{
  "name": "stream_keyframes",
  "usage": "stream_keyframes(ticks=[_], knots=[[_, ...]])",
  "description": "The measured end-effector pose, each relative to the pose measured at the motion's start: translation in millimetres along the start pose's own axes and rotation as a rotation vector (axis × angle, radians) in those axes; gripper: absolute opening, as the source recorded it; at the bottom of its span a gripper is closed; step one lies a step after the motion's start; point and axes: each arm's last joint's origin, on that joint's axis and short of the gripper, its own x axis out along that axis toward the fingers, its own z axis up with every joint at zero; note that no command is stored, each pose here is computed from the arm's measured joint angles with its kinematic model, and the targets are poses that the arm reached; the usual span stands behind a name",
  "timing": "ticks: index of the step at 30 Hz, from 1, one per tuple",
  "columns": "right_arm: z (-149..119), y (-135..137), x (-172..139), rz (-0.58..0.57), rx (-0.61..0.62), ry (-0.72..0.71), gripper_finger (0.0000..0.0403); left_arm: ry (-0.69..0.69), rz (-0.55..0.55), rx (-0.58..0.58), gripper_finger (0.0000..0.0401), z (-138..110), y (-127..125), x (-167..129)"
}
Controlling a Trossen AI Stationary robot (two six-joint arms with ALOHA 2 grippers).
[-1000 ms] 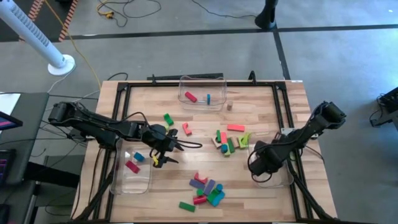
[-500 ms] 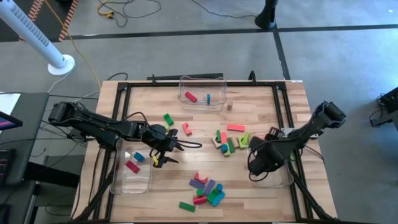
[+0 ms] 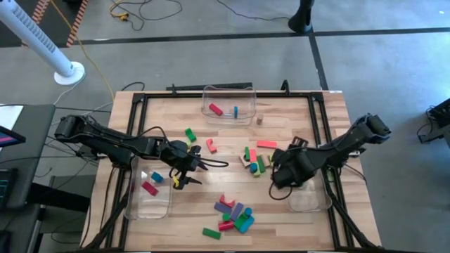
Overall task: Sort blocks by size
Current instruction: Put the orange rectangular block into the top transparent bin
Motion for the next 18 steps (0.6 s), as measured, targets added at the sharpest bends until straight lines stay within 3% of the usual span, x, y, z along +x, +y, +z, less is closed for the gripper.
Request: stream_keyframes(ticks=[18], knots=[[54.1, -23.4, 27.2, 0.087, -0.014, -0.139, 0.0244, 0.003, 0.000, -0.008, 0.0270, -0.3, 0.0, 0.0]])
